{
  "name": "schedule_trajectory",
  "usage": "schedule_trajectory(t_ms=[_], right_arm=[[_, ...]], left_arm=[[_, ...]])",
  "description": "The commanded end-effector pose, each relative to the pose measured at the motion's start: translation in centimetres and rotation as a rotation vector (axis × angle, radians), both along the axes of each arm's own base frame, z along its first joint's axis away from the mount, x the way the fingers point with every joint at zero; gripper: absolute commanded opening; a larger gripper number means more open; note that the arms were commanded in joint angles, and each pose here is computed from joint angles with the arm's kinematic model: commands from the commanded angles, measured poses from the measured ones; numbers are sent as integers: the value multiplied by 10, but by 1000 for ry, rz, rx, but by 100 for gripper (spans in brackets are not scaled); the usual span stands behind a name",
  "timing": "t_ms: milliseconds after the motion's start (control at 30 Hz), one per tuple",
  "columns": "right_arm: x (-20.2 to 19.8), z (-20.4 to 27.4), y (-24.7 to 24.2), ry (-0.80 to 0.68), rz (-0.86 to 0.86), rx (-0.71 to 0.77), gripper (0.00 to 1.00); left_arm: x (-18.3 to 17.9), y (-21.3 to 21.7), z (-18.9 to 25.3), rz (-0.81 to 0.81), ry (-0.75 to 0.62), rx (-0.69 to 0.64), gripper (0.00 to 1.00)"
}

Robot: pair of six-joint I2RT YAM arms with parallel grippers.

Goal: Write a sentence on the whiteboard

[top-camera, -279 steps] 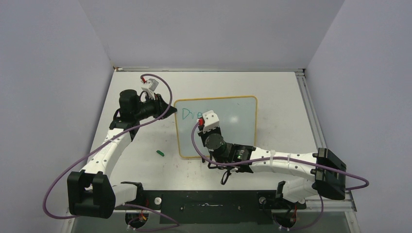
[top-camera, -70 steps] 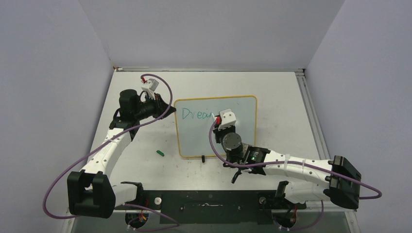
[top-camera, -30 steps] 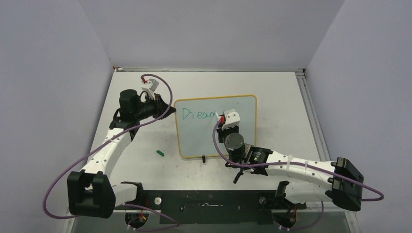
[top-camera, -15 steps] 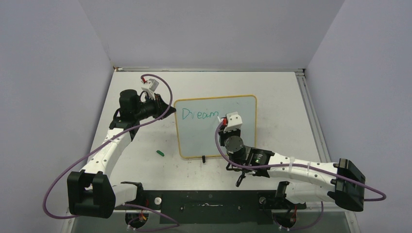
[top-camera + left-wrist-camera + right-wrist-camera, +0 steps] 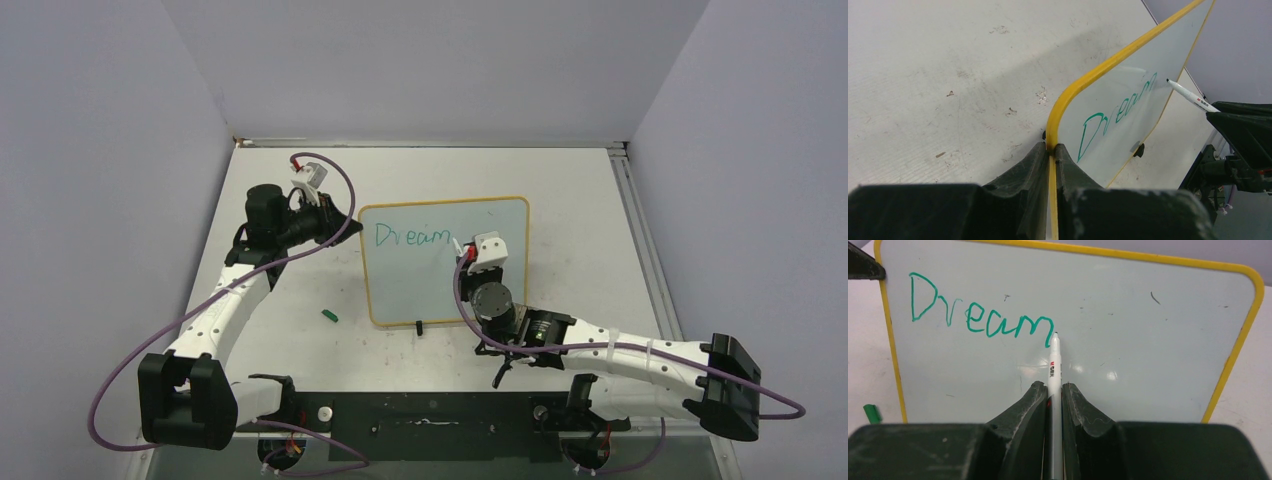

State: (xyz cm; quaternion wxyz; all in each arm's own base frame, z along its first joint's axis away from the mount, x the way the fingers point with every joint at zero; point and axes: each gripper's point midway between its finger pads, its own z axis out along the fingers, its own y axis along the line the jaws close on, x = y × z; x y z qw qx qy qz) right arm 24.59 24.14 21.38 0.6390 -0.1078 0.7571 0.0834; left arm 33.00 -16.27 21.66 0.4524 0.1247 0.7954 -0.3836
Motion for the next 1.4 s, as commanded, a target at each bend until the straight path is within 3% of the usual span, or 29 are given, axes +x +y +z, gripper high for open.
schedule_trajectory(t_ms=[0,600,1367], right_arm=[[6,35,-5,-74,-38,61,5],[31,28,-5,-83,-44,25,5],[12,1,-11,-15,-59,15,5]], left_arm=[[-2,-10,26,-50,-64,-25,6],[-3,-11,26,-56,-63,-25,6],[-3,-11,26,-56,-64,-25,6]])
